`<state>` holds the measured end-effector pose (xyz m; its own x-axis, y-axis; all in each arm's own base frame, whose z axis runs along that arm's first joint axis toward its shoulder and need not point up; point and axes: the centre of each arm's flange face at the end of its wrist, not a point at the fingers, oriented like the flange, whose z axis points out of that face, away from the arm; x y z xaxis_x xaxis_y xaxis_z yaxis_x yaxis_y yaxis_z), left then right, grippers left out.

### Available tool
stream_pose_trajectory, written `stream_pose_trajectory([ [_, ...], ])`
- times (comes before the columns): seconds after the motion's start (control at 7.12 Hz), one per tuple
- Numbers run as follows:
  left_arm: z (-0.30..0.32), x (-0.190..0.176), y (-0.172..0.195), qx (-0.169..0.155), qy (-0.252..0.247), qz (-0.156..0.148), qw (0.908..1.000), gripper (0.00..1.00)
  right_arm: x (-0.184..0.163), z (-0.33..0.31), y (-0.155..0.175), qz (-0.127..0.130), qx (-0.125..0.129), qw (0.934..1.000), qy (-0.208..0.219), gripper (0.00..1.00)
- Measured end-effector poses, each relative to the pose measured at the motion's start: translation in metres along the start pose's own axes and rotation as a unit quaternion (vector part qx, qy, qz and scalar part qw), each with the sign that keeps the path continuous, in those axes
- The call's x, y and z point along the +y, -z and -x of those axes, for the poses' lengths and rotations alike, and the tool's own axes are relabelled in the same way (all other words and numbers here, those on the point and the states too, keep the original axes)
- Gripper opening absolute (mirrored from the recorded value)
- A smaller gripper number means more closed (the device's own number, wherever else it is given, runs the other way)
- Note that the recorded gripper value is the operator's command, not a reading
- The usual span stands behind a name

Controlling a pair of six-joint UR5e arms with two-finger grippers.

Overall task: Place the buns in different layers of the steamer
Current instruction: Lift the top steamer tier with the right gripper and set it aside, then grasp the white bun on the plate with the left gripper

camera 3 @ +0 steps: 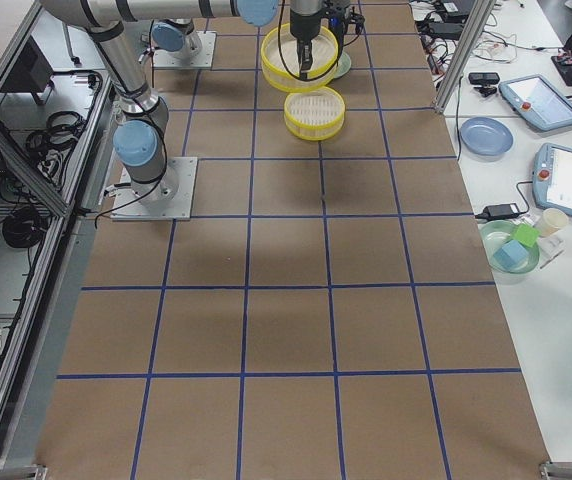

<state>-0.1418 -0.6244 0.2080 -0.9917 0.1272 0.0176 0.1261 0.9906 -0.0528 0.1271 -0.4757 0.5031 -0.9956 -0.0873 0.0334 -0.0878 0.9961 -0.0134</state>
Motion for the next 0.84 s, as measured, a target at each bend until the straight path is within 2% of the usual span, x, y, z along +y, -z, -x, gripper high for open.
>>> stream_pose_trajectory([
  [0.14,0.0,0.001,-0.004,0.0,0.001,0.005,1.0,0.94,-0.003,-0.016,0.0,-0.002,0.001,1.0,0.0,0.0],
  [0.28,0.0,0.002,-0.007,0.001,0.001,0.009,1.0,0.19,-0.007,-0.052,-0.001,-0.001,-0.003,1.0,-0.004,0.0],
  [0.42,0.001,0.002,-0.01,0.001,-0.001,0.012,0.9999,0.0,-0.009,-0.096,-0.006,0.002,-0.016,0.9998,-0.011,0.0],
  [0.56,0.001,0.001,-0.011,0.001,-0.001,0.013,0.9999,0.0,-0.008,-0.126,-0.01,0.003,-0.033,0.9994,-0.012,0.0],
  [0.84,0.003,-0.002,-0.008,0.0,0.0,0.009,1.0,0.0,-0.007,-0.142,-0.011,0.001,-0.044,0.999,-0.012,0.0],
])
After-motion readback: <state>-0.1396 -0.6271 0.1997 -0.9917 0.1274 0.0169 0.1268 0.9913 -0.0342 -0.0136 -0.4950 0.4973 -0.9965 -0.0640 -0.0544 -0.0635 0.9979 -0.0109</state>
